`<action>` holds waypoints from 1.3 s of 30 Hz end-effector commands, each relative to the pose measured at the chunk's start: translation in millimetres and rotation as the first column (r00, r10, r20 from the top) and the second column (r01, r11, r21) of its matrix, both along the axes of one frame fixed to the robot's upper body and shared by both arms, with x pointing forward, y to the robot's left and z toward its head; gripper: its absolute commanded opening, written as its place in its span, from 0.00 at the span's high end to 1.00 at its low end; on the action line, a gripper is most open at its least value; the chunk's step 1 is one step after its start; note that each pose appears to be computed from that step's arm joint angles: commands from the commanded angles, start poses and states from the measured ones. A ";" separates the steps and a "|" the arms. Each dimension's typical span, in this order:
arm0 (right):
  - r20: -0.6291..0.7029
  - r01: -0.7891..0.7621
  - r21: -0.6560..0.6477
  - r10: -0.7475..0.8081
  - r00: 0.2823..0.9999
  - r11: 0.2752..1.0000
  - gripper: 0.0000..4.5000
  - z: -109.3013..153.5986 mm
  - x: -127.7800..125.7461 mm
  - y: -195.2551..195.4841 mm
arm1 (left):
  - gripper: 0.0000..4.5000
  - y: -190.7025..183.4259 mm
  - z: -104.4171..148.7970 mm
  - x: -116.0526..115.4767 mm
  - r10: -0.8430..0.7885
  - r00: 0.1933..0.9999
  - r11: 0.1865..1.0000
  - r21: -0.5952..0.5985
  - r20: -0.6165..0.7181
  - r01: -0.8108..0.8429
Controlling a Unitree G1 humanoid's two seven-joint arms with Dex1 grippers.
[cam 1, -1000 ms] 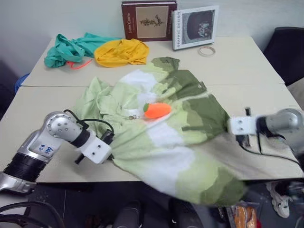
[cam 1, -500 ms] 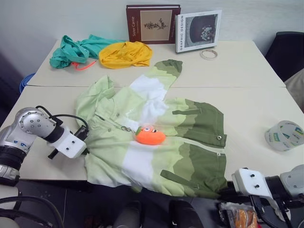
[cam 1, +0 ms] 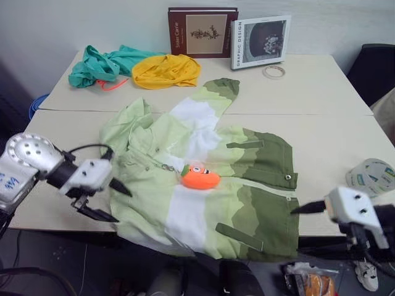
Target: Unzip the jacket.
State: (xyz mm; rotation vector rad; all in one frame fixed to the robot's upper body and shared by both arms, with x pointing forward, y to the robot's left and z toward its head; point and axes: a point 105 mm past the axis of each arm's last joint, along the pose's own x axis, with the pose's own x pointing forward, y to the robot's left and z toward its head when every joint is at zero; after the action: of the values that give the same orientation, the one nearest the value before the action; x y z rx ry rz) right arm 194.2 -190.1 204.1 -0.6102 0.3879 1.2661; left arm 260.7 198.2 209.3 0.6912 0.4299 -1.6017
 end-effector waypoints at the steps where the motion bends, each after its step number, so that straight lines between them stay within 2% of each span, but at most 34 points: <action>1: 0.090 0.005 0.177 -0.022 0.996 0.984 0.00 31.0 24.9 20.3 | 0.00 -20.7 48.5 12.5 -0.062 0.998 0.984 -0.169 0.016 0.064; 4: 0.103 0.004 0.194 -0.024 0.994 0.981 0.00 25.5 47.9 41.0 | 0.00 -33.6 51.8 41.6 -0.045 0.994 0.984 -0.167 0.099 0.062; 5: 0.106 0.006 0.193 -0.027 0.994 0.981 0.00 20.5 55.7 48.4 | 0.04 -37.0 49.5 48.9 -0.040 0.995 0.985 -0.165 0.096 0.055; 7: 0.111 -0.003 0.193 -0.018 0.994 0.981 0.00 8.6 70.5 67.0 | 0.13 -39.7 31.2 56.3 -0.069 0.993 0.994 -0.076 0.097 0.076; 10: 0.115 -0.016 0.200 -0.008 0.993 0.980 0.00 -2.8 85.5 90.2 | 0.34 -32.3 6.7 67.0 -0.096 0.986 0.994 0.055 0.133 0.089; 15: 0.134 -0.006 0.207 -0.022 0.991 0.978 0.00 -18.3 106.6 120.4 | 0.34 -15.4 -13.7 82.2 -0.078 0.984 0.989 0.134 0.162 0.056; 22: 0.125 0.011 0.242 -0.043 0.991 0.970 0.00 -34.0 122.6 151.3 | 0.34 2.6 -32.0 84.8 -0.088 0.981 0.973 0.227 0.172 0.047; 26: 0.113 0.004 0.256 -0.034 0.993 0.967 0.20 -38.9 125.7 158.5 | 0.35 6.2 -45.9 90.1 -0.094 0.977 0.959 0.281 0.193 0.037; 37: 0.062 -0.003 0.272 -0.015 0.998 0.962 0.99 -43.5 116.1 152.0 | 0.35 5.6 -81.4 102.1 -0.023 0.976 0.955 0.292 0.217 -0.042; 39: 0.051 0.016 0.271 -0.031 0.998 0.962 0.99 -45.0 114.4 143.9 | 0.35 7.8 -85.4 101.2 -0.015 0.978 0.954 0.295 0.209 -0.048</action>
State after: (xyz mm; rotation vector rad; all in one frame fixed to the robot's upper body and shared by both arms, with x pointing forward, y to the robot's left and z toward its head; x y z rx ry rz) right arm 311.0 -39.6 145.9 -0.4043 0.2145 1.2597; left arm 363.9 196.1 140.9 1.0730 0.4513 -1.4675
